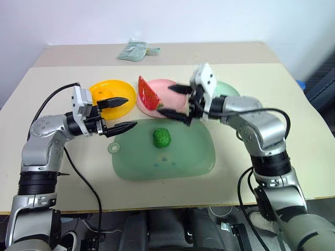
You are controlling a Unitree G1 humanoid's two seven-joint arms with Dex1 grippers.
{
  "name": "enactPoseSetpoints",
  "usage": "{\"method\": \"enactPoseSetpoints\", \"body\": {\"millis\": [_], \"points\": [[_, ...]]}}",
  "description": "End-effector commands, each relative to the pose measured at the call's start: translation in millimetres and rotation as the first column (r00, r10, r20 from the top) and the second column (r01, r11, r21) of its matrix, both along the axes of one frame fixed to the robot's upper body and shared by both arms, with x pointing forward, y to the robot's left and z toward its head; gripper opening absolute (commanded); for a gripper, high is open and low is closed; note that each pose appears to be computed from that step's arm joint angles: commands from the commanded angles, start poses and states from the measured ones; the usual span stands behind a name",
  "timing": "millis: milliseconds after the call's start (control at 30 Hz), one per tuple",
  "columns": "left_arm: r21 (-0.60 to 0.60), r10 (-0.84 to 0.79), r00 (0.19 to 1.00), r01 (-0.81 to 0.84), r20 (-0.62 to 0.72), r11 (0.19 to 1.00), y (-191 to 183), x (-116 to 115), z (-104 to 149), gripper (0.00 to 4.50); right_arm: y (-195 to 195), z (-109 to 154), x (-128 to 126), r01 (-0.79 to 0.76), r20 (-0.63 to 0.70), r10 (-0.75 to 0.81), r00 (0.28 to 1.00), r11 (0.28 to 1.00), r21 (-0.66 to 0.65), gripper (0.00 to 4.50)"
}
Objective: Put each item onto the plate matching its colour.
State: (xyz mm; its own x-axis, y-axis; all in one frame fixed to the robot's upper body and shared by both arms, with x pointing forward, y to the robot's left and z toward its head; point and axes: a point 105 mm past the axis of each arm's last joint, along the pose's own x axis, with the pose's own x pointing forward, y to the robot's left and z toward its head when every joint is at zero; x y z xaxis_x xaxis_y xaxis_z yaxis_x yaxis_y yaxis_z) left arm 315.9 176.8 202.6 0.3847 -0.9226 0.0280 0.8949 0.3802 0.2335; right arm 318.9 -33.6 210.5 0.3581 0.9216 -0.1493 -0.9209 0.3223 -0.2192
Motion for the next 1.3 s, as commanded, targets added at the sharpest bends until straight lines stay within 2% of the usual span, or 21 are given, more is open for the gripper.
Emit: {"method": "enactPoseSetpoints", "body": {"millis": [33, 200, 300, 533, 567, 633, 667, 700, 733, 833, 1033, 1100, 1200, 1300], "points": [[0.037, -0.046, 0.999, 0.046, -0.010, 0.998, 3.1, -11.8, 0.6, 4.50, 13.4, -14.2, -6.9, -0.019, 0.024, 0.021, 0.999, 0.997, -0.068, 4.47], [0.082, -0.059, 0.998, 0.060, -0.019, 0.995, 5.5, -16.6, -5.3, 4.50, 24.8, -25.0, -5.4, -0.023, -0.029, 0.021, 0.999, 0.998, -0.052, 4.47], [0.119, -0.043, 0.999, 0.042, 0.003, 0.992, 9.6, -17.9, -9.1, 4.50, 27.4, -52.6, 6.0, 0.025, -0.026, -0.029, 0.999, 0.987, -0.158, 4.47], [0.107, -0.031, 0.999, 0.029, 0.016, 0.994, 8.0, -17.4, -9.3, 4.50, 14.4, -83.1, 14.8, 0.048, -0.037, -0.061, 0.997, 0.958, -0.282, 4.47], [0.105, -0.029, 0.999, 0.027, 0.017, 0.994, 7.9, -17.3, -9.5, 4.50, 13.7, -83.9, 14.9, 0.049, -0.057, -0.066, 0.996, 0.961, -0.273, 4.24], [0.099, -0.024, 0.999, 0.022, 0.022, 0.995, 8.1, -16.7, -9.5, 4.50, 13.7, -79.0, 17.5, 0.068, -0.061, -0.085, 0.995, 0.968, -0.241, 3.63], [0.097, -0.023, 1.000, 0.021, 0.021, 0.995, 8.5, -16.4, -9.7, 4.50, 15.1, -73.8, 17.6, 0.069, -0.074, -0.086, 0.994, 0.975, -0.209, 3.12], [0.097, -0.021, 1.000, 0.018, 0.021, 0.995, 9.4, -15.6, -10.5, 4.50, 15.7, -68.8, 17.7, 0.070, -0.081, -0.086, 0.993, 0.980, -0.187, 2.80], [0.098, -0.019, 1.000, 0.017, 0.021, 0.995, 10.1, -15.2, -11.0, 4.50, 16.1, -65.7, 17.3, 0.069, -0.087, -0.085, 0.993, 0.983, -0.172, 2.68], [0.095, -0.020, 1.000, 0.017, 0.022, 0.995, 10.2, -13.5, -11.5, 4.50, 11.3, -54.1, 22.4, 0.098, -0.110, -0.110, 0.988, 0.989, -0.109, 2.68], [0.074, -0.007, 0.999, 0.004, 0.044, 0.997, 7.3, -5.7, -10.3, 4.50, -35.3, -3.9, 61.7, 0.325, -0.085, -0.317, 0.945, 0.939, 0.109, 2.68], [0.063, 0.013, 0.998, -0.017, 0.060, 0.998, 5.5, 0.9, -9.0, 4.50, -63.2, 10.2, 82.0, 0.461, -0.031, -0.463, 0.886, 0.873, 0.159, 2.68], [0.051, 0.017, 0.997, -0.020, 0.069, 0.999, 2.4, 5.0, -7.5, 4.50, -85.5, 19.8, 98.2, 0.568, -0.057, -0.571, 0.819, 0.791, 0.227, 2.68], [0.052, 0.004, 0.997, -0.008, 0.082, 0.999, -2.7, 5.3, -7.1, 4.50, -105.8, 9.6, 113.6, 0.677, -0.039, -0.682, 0.730, 0.715, 0.172, 2.68]]}}
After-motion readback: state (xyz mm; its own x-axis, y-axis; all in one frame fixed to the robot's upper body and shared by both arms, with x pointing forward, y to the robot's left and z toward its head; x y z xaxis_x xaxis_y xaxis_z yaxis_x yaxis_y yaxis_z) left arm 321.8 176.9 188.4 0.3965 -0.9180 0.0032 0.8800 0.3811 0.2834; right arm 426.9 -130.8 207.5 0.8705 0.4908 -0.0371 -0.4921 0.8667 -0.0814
